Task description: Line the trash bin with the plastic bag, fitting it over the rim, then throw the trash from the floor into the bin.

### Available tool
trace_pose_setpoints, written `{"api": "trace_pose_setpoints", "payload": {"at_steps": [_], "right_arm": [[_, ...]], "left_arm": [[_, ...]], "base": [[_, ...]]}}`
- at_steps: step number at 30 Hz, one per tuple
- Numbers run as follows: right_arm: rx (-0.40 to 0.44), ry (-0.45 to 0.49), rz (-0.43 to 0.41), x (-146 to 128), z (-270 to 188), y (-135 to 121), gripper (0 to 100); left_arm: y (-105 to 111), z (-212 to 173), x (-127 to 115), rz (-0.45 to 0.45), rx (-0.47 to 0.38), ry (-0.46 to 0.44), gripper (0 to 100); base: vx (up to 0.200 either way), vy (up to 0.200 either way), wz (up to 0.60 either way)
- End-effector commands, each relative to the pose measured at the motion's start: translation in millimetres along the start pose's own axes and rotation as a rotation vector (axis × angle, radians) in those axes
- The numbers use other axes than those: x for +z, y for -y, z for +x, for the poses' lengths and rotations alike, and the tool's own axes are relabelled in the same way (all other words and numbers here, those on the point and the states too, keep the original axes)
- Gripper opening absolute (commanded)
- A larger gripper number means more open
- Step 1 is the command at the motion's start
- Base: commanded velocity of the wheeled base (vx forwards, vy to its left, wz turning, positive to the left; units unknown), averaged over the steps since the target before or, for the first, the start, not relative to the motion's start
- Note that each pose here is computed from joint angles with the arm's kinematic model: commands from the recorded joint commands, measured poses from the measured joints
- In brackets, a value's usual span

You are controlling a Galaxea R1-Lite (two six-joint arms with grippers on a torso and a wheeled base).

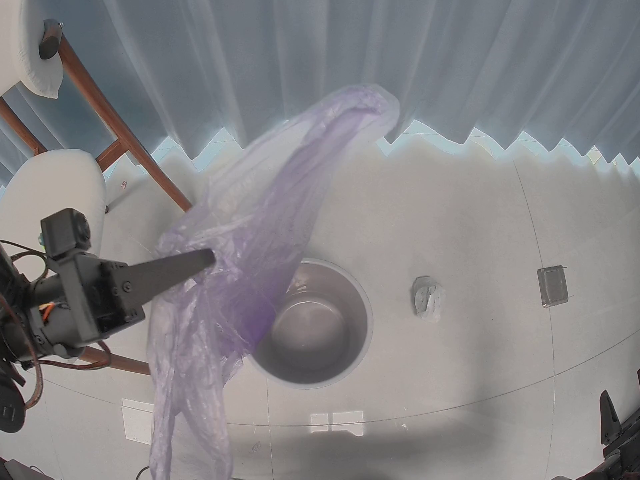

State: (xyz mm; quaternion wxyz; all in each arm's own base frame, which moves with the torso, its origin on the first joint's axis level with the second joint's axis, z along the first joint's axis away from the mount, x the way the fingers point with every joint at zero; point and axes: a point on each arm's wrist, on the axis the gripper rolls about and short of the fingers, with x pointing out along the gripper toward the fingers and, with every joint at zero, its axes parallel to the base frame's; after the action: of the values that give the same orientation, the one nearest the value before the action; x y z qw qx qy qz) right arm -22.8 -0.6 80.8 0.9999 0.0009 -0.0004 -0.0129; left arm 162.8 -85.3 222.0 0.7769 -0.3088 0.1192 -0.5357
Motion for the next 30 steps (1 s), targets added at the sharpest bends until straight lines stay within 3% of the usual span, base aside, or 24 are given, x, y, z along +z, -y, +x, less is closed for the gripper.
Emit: {"api": "trace_pose_setpoints", "payload": {"at_steps": [1, 4, 13, 21, 30], "right_arm": [[0.000, -0.002, 0.000, -5.2, 0.1, 0.0, 100], [0.000, -0.002, 0.000, -5.2, 0.1, 0.0, 100], [0.000, -0.002, 0.000, -5.2, 0.1, 0.0, 100], [0.000, -0.002, 0.000, -5.2, 0.1, 0.0, 100], [0.000, -0.002, 0.000, -5.2, 0.1, 0.0, 100]], "left_arm": [[-48.8, 12.1, -15.1, -0.051, 0.116, -0.062, 0], [-59.7, 14.6, -22.6, -0.027, 0.099, -0.044, 0], [-56.3, 16.8, -23.0, 0.052, 0.011, 0.027, 0], [-20.7, 13.5, -15.2, -0.023, -0.112, 0.059, 0], [-12.2, 23.0, -19.5, -0.059, -0.150, 0.052, 0]], "base": [[0.000, 0.000, 0.00], [0.000, 0.000, 0.00], [0.000, 0.000, 0.00], [0.000, 0.000, 0.00], [0.000, 0.000, 0.00]]}}
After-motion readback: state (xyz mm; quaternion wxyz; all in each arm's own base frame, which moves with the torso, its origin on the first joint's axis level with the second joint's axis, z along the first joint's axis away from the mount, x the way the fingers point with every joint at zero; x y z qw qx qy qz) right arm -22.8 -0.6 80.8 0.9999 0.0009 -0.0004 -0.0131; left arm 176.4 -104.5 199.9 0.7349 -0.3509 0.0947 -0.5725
